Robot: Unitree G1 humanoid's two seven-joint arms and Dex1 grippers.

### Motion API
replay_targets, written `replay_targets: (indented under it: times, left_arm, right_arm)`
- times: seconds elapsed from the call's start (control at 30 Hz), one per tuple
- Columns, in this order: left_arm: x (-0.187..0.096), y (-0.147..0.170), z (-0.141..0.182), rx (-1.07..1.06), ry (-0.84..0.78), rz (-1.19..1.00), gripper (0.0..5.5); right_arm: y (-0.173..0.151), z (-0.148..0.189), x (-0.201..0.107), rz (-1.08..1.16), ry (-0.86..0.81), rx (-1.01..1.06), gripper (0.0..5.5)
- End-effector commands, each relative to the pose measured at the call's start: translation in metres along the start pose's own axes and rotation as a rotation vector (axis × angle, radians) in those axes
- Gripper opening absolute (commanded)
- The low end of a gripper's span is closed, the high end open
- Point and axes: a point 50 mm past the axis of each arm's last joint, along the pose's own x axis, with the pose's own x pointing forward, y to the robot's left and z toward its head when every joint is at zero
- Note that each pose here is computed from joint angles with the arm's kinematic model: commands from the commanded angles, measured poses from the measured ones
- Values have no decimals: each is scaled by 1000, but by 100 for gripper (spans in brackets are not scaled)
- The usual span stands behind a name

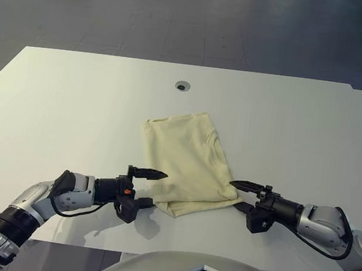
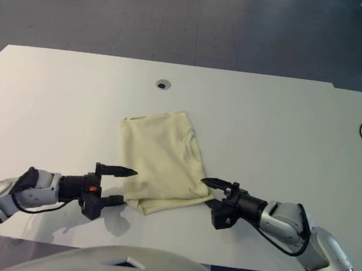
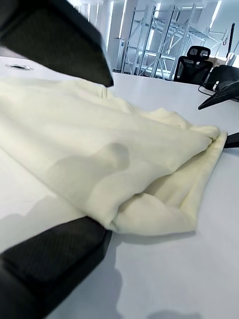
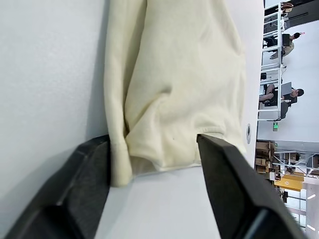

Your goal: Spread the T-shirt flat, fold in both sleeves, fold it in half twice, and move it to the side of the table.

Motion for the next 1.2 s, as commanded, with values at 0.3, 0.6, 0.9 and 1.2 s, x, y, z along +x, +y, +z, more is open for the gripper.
replay_targets:
  times: [0.3, 0.6, 0.9, 1.2]
  left_arm:
    - [-2, -33, -5, -89, 48, -248, 200]
    - [0, -35, -5, -73, 36, -290, 71]
    - [-6, -31, -3, -44, 15, -289, 10]
    - [-17, -20, 5, 37, -86, -252, 8]
  right_arm:
    - [21, -6, 2, 146, 44, 20, 71]
    - [19, -2, 2, 151, 24, 38, 9]
    - [15, 4, -4, 160, 1, 82, 8]
    - [0, 42, -18, 179, -166, 258, 8]
